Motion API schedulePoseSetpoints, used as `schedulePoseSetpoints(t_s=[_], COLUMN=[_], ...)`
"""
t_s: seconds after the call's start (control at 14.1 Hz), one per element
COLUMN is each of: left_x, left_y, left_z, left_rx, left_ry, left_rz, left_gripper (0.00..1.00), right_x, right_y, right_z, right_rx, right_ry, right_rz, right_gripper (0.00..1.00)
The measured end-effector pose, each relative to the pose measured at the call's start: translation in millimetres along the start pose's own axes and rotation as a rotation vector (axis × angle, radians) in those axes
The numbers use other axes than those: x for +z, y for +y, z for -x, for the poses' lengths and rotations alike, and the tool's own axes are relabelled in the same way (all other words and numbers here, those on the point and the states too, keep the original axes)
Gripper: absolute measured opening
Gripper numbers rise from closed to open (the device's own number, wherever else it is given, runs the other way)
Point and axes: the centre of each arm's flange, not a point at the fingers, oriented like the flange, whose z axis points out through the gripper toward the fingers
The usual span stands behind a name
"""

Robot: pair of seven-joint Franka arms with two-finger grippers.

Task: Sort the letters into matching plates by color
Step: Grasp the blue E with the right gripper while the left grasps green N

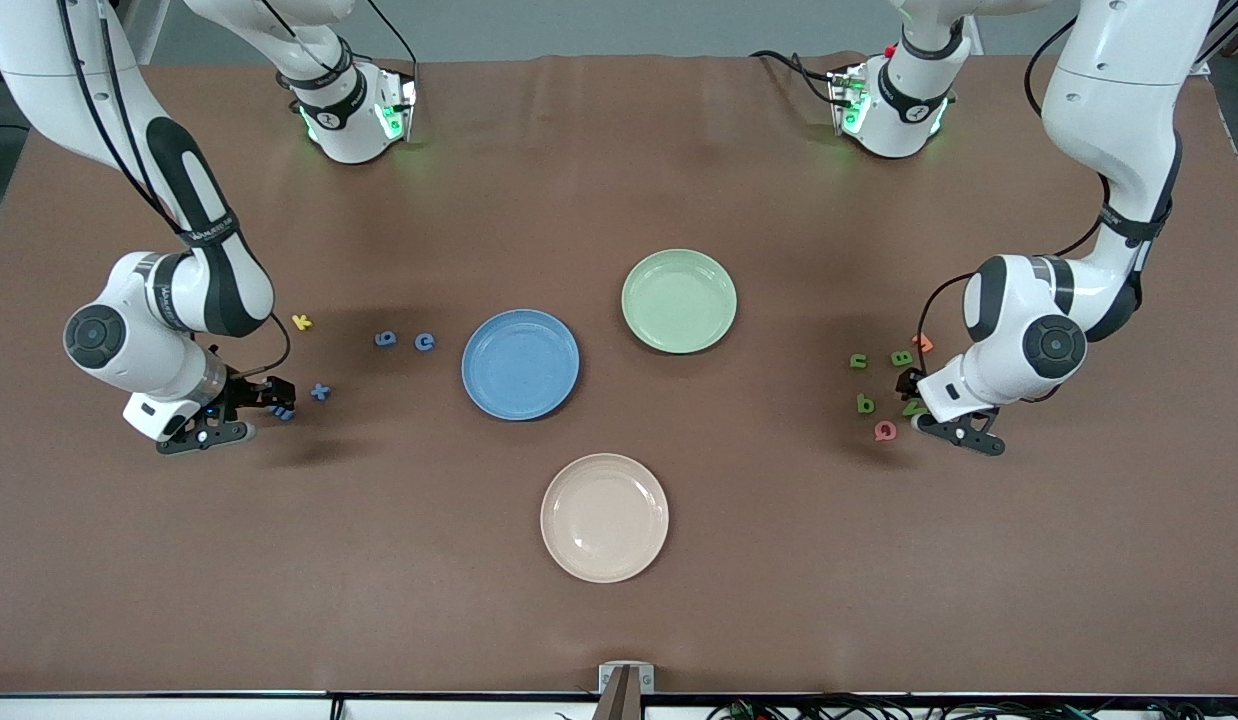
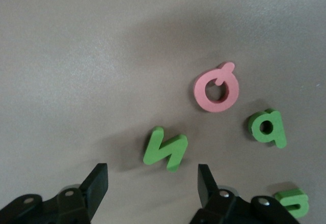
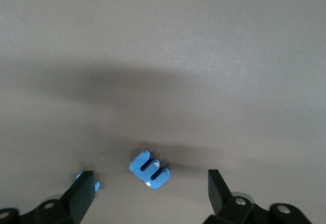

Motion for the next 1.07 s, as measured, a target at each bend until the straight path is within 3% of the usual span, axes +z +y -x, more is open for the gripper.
schedulePoseSetpoints(t_s=[0.28, 0.71, 0.92, 1.07], left_x=[4, 14, 14, 12], left_y=[1, 2, 2, 2], left_z=[-6, -7, -8, -8], left_rx=[0.024, 0.058, 0.059, 0.061], left_ry=[0.049, 0.064, 0.064, 0.067], left_rz=[-0.011, -0.013, -0.013, -0.014], left_gripper=[0.71, 0.62, 0.59, 0.45], right_x=[10, 31, 37, 39], right_y=[-12, -4, -1, -1], right_z=[-1, 4, 6, 6], right_rx=[0.163, 0.212, 0.219, 0.22], right_ry=[-0.016, -0.039, -0.043, -0.045], right_rz=[-0.005, -0.003, -0.003, -0.003], right_gripper=[0.96, 0.95, 0.87, 0.78])
